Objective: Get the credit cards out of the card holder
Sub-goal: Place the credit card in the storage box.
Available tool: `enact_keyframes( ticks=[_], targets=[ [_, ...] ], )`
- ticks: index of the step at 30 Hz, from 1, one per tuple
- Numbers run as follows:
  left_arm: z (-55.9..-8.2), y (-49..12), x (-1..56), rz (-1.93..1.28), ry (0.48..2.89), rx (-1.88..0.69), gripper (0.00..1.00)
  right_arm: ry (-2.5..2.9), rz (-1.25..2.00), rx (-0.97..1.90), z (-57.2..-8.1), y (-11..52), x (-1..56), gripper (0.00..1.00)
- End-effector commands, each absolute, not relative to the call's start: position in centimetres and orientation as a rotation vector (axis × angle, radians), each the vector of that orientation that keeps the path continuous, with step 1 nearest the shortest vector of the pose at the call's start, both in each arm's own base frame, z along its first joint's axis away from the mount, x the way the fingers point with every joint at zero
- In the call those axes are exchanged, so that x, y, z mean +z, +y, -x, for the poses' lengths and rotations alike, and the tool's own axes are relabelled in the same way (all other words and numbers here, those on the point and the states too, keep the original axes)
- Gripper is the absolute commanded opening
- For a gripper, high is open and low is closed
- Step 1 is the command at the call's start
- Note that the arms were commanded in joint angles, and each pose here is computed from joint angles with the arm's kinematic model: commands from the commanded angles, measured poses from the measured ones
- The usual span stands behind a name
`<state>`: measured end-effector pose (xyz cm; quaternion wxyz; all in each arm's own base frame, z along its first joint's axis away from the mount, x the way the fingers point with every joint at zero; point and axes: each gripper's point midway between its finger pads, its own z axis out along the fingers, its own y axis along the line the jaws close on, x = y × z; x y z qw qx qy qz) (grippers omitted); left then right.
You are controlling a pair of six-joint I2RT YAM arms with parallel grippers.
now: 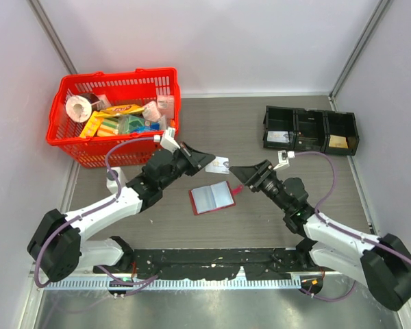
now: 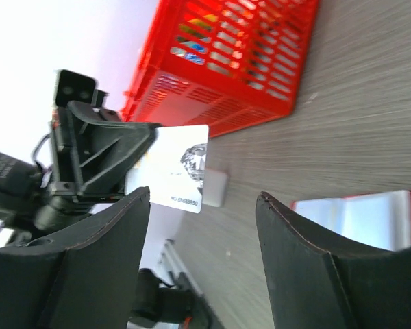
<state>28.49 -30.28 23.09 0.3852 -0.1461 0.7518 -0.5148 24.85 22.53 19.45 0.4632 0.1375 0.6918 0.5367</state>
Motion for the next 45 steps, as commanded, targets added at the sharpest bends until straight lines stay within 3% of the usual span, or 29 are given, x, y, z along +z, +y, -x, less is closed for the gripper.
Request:
enact_keyframes(
  ticks=[1,18,20,22,23,24,27,31,34,45],
  targets=[
    [-29.5,-29.9,27.4,0.42,1.738,-1.403,0.0,1.427,-0.308,1.641,-23.6,23.7,26.6,0.66],
    [-28.6,-31.7,28.4,0.402,1.731,-1.536,0.0,1.411,-0.289,1.62,-25.4,24.0,27.3,0.4],
    [-28.5,-31.7,28.4,0.398,1.731,-1.54,0.0,1.414,-0.291,1.61,-25.8,23.8,27.3,0.33],
    [-28.5,-31.7,28.5,0.392,1.726,-1.545,0.0,1.414,-0.285,1.602,-26.1,23.5,27.5,0.15],
    [-28.5,-31.8,28.4,0.386,1.73,-1.542,0.0,1.421,-0.286,1.596,-26.3,23.5,27.4,0.02],
    [-28.5,-31.8,28.4,0.381,1.73,-1.538,0.01,1.425,-0.287,1.588,-26.5,23.2,27.3,0.01],
    [-28.7,-31.7,28.3,0.361,1.743,-1.501,0.15,1.439,-0.286,1.561,-26.9,22.5,27.2,0.01],
    [-29.1,-31.5,27.1,0.309,1.815,-1.386,0.5,1.494,-0.269,1.473,-27.7,21.0,27.0,0.01],
    [-29.6,-30.6,26.3,0.279,1.865,-1.262,0.69,1.599,-0.271,1.33,-28.9,18.9,25.4,0.01],
    [-29.4,-25.0,20.2,0.124,2.125,-0.696,0.88,1.817,-0.448,0.71,-37.1,5.6,22.7,0.01]
  ],
)
